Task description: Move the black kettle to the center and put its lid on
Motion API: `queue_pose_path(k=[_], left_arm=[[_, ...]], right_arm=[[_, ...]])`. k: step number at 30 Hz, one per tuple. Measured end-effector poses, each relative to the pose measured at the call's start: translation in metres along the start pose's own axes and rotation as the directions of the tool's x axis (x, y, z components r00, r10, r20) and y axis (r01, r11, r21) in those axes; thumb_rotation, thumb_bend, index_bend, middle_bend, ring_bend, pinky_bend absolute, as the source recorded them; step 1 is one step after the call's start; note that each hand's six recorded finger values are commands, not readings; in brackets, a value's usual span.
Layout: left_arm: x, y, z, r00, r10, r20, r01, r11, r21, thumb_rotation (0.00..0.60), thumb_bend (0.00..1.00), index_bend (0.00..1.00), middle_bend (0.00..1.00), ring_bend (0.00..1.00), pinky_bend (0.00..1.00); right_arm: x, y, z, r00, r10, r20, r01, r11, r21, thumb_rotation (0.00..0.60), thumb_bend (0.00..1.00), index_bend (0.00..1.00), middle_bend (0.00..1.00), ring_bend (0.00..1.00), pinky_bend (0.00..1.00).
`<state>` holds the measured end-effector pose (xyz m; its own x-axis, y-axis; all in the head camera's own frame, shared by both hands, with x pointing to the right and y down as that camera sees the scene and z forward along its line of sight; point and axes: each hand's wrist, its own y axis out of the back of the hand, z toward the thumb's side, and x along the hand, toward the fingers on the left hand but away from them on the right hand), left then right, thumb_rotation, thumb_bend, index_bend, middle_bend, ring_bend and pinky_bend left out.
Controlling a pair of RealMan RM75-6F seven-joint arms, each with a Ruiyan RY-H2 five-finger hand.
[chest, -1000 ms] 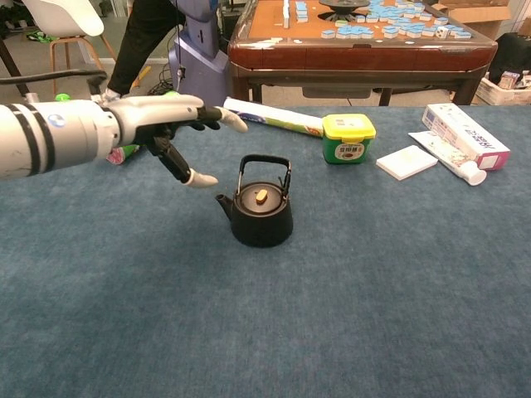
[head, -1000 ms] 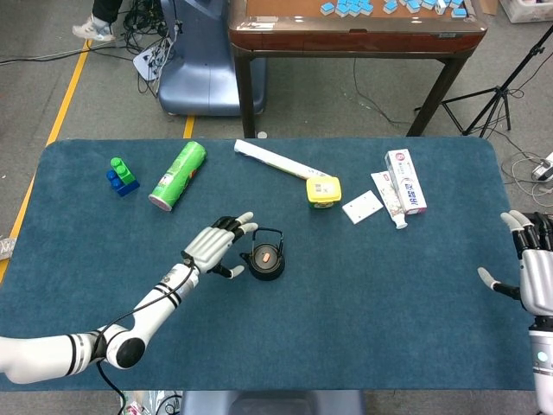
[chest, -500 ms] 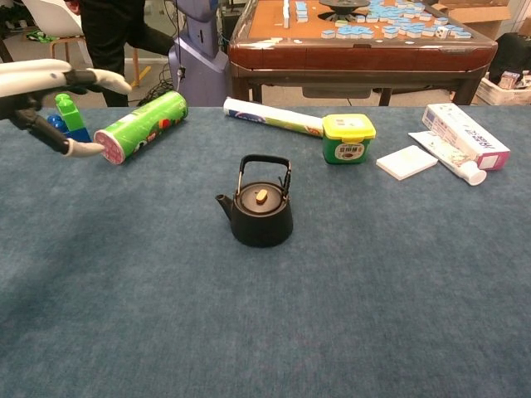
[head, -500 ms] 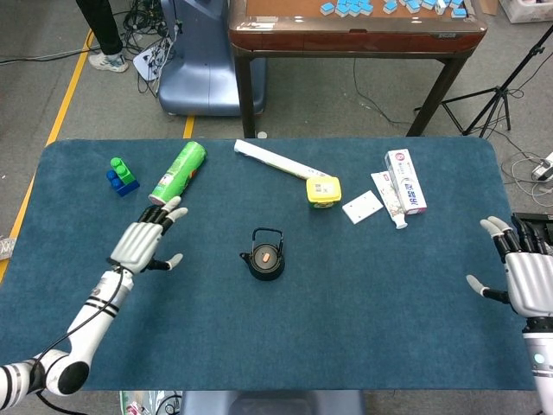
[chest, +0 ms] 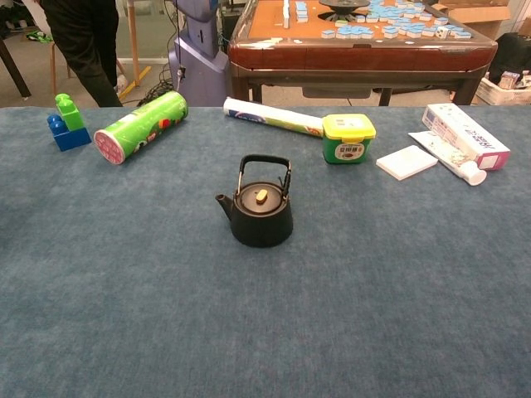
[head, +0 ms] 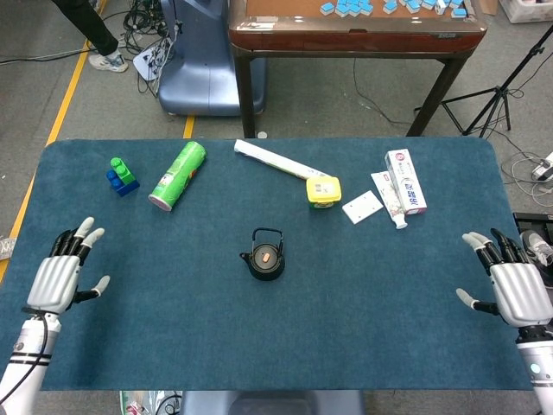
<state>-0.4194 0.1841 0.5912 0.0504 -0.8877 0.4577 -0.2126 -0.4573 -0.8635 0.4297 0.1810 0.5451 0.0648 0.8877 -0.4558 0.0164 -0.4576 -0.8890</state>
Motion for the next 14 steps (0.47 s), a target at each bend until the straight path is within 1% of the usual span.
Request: queue_pose_path(k=[2, 7, 10, 14], left_arm=[[-0.017, 0.001, -0.007, 1.0, 0.015, -0.009, -0.015, 1.0, 0.011, 0.599, 0.29, 0.12, 0.0, 0.0, 0.0], [-0.053, -0.002, -0.018, 0.999, 0.024, -0.031, -0.023, 0.999, 0.023, 0.599, 0.29, 0.12, 0.0, 0.0, 0.0], [-0.066, -0.004, -0.017, 0.999, 0.026, -0.03, -0.025, 0.999, 0.028, 0.598, 0.29, 0.12, 0.0, 0.0, 0.0], [-0.073, -0.006, -0.012, 0.999, 0.025, -0.024, -0.024, 0.999, 0.024, 0.597, 0.29, 0.12, 0.0, 0.0, 0.0]], right_arm=[[0.003, 0.0, -0.001, 1.0, -0.005, 0.008, 0.005, 1.0, -0.005, 0.6, 0.2, 0.15, 0.19, 0.01, 0.1], [0.008, 0.0, -0.002, 1.0, -0.011, 0.014, 0.011, 1.0, -0.006, 0.6, 0.2, 0.16, 0.19, 0.01, 0.1], [0.01, 0.0, -0.001, 1.0, -0.008, 0.014, 0.008, 1.0, -0.002, 0.6, 0.2, 0.16, 0.19, 0.01, 0.1], [0.011, -0.002, 0.0, 1.0, -0.012, 0.008, 0.012, 1.0, -0.002, 0.6, 0.2, 0.16, 0.19, 0.01, 0.1]])
